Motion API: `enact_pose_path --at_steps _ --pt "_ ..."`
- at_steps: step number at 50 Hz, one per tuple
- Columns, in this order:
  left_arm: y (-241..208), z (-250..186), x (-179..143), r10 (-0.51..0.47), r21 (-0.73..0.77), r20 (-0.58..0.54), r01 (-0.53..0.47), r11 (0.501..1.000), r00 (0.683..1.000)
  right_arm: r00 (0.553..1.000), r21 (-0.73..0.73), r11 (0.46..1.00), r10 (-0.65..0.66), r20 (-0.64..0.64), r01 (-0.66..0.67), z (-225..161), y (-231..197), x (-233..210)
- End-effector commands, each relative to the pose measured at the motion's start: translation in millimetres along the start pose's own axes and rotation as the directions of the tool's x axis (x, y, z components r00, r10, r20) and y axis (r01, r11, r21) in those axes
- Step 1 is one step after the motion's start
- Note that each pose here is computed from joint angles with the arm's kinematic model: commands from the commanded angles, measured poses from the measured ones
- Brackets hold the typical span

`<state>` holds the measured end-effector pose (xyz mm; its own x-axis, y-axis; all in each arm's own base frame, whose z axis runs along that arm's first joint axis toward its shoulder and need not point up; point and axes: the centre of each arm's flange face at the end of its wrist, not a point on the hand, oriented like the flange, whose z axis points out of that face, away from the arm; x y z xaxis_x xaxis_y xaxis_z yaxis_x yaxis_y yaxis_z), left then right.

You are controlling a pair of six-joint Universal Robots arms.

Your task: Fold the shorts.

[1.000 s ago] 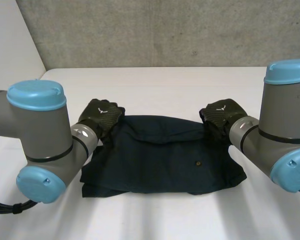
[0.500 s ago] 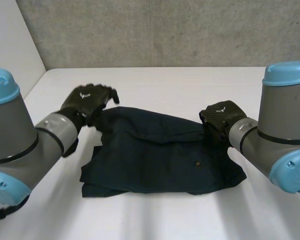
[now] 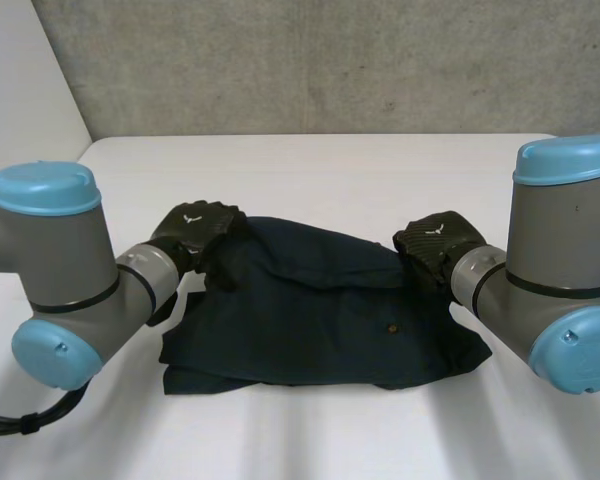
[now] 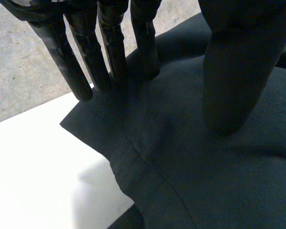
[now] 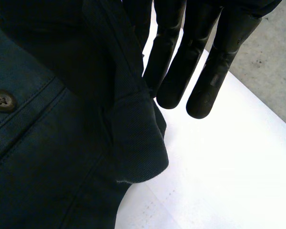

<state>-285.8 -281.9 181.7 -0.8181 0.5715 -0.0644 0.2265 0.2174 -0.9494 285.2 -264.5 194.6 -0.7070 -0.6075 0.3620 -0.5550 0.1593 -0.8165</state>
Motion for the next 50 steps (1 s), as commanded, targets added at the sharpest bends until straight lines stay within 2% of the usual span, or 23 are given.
enact_pose_path --at_steps 1,7,12,17,24,28,29,32,34,40,43,44,47,50 --pt "7 11 11 0.007 -0.013 -0.030 -0.008 1.000 1.000 1.000 -0.003 1.000 -0.002 0.004 0.002 2 2 -2" --pt "9 20 11 0.009 -0.016 -0.030 -0.009 1.000 1.000 1.000 -0.004 1.000 -0.003 0.001 0.003 4 3 -1" --pt "-12 16 8 0.014 0.020 -0.024 -0.014 1.000 1.000 0.999 0.035 0.998 -0.043 -0.033 0.044 2 -11 10" --pt "-85 -26 5 0.038 0.142 -0.009 -0.036 0.989 0.999 0.985 0.158 0.977 -0.123 -0.123 0.142 -15 -56 31" --pt "-158 -77 2 0.102 0.273 0.028 -0.106 0.956 0.994 0.937 0.392 0.879 -0.150 -0.315 0.272 -79 -145 66" --pt "-198 -109 1 0.165 0.354 0.080 -0.182 0.917 0.983 0.913 0.486 0.820 -0.106 -0.393 0.304 -108 -180 83" --pt "-217 -122 -1 0.185 0.408 0.111 -0.215 0.888 0.976 0.909 0.504 0.807 -0.094 -0.407 0.309 -114 -186 87" --pt "-237 -134 -3 0.191 0.473 0.144 -0.237 0.849 0.971 0.899 0.569 0.756 -0.059 -0.433 0.324 -130 -207 91" --pt "-252 -141 -9 0.183 0.513 0.182 -0.252 0.821 0.966 0.897 0.579 0.746 -0.055 -0.439 0.329 -132 -211 92" --pt "-260 -142 -27 0.150 0.509 0.259 -0.267 0.819 0.954 0.921 0.449 0.834 -0.164 -0.354 0.321 -100 -188 84" --pt "-269 -149 -31 0.118 0.543 0.291 -0.265 0.797 0.949 0.922 0.537 0.790 -0.088 -0.377 0.295 -118 -209 89" --pt "-273 -151 -29 0.103 0.568 0.298 -0.263 0.780 0.949 0.927 0.567 0.776 -0.058 -0.370 0.275 -120 -213 89" --pt "-274 -150 -25 0.099 0.583 0.296 -0.262 0.769 0.950 0.948 0.637 0.746 0.025 -0.317 0.193 -122 -217 87" --pt "-269 -147 -24 0.098 0.571 0.287 -0.252 0.781 0.953 0.956 0.613 0.768 0.001 -0.293 0.187 -122 -209 81"
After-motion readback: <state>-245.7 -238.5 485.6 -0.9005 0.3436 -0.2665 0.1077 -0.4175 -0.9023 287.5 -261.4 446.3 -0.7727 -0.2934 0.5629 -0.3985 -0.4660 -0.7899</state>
